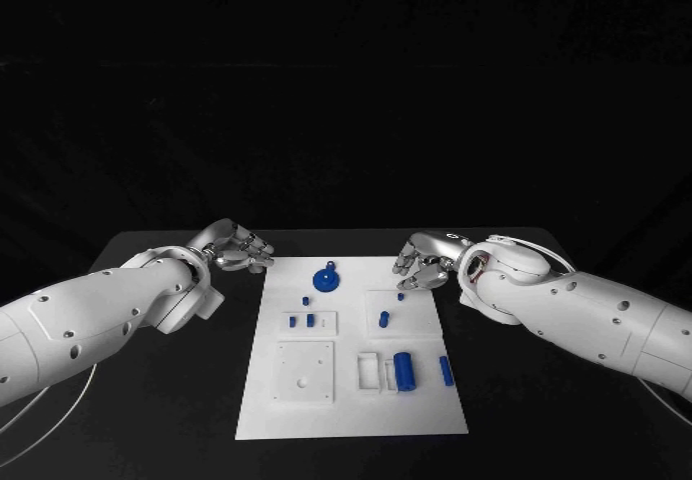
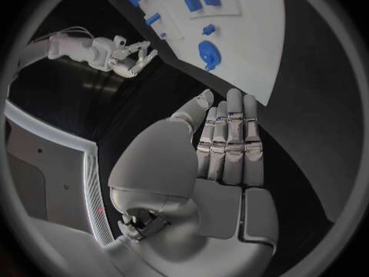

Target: Assemble the parts on the task board

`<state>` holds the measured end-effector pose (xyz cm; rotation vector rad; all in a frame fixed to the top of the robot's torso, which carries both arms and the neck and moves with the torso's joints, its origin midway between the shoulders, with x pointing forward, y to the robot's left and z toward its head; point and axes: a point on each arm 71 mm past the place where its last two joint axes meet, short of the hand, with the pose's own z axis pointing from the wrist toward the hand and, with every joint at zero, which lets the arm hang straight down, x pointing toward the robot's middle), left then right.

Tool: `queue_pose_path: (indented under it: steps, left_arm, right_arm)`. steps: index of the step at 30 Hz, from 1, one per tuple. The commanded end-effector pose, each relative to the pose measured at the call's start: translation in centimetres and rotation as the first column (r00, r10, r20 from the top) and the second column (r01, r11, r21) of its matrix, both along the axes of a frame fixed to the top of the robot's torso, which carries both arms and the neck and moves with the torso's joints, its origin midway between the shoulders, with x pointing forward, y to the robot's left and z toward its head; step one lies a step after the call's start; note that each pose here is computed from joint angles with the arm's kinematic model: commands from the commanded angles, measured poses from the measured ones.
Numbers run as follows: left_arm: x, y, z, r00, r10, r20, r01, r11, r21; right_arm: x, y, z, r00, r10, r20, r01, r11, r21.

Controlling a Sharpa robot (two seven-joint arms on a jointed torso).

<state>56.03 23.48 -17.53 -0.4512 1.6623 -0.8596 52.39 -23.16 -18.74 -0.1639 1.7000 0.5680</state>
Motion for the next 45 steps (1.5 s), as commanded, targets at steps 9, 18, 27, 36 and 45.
queue_pose_path:
  steps: [9,18,27,36,45]
  left_arm:
    - [-1.21,-0.5,0.83,0.999,0.017,-0.027,-0.023,0.965,-0.262]
    - [-1.51,-0.7,0.88,0.999,0.01,-0.034,-0.02,0.958,-0.286]
    - [-1.6,-0.8,0.89,0.999,0.012,-0.039,-0.023,0.956,-0.294]
    - [-1.66,-0.9,0.87,0.999,0.012,-0.044,-0.024,0.954,-0.299]
    - [-1.71,-1.0,0.85,0.999,0.011,-0.05,-0.026,0.952,-0.304]
  right_arm:
    - [-0.4,0.6,-0.7,0.999,-0.003,0.04,0.012,0.971,-0.239]
    - [-0.6,1.1,-1.6,1.0,0.003,0.029,0.005,0.964,-0.265]
    - [-0.7,1.6,-2.7,1.0,0.011,0.009,-0.008,0.962,-0.274]
    - [-0.6,1.8,-3.3,1.0,0.009,0.01,-0.006,0.961,-0.278]
    - [-0.5,2.1,-3.8,1.0,0.008,0.017,-0.003,0.961,-0.276]
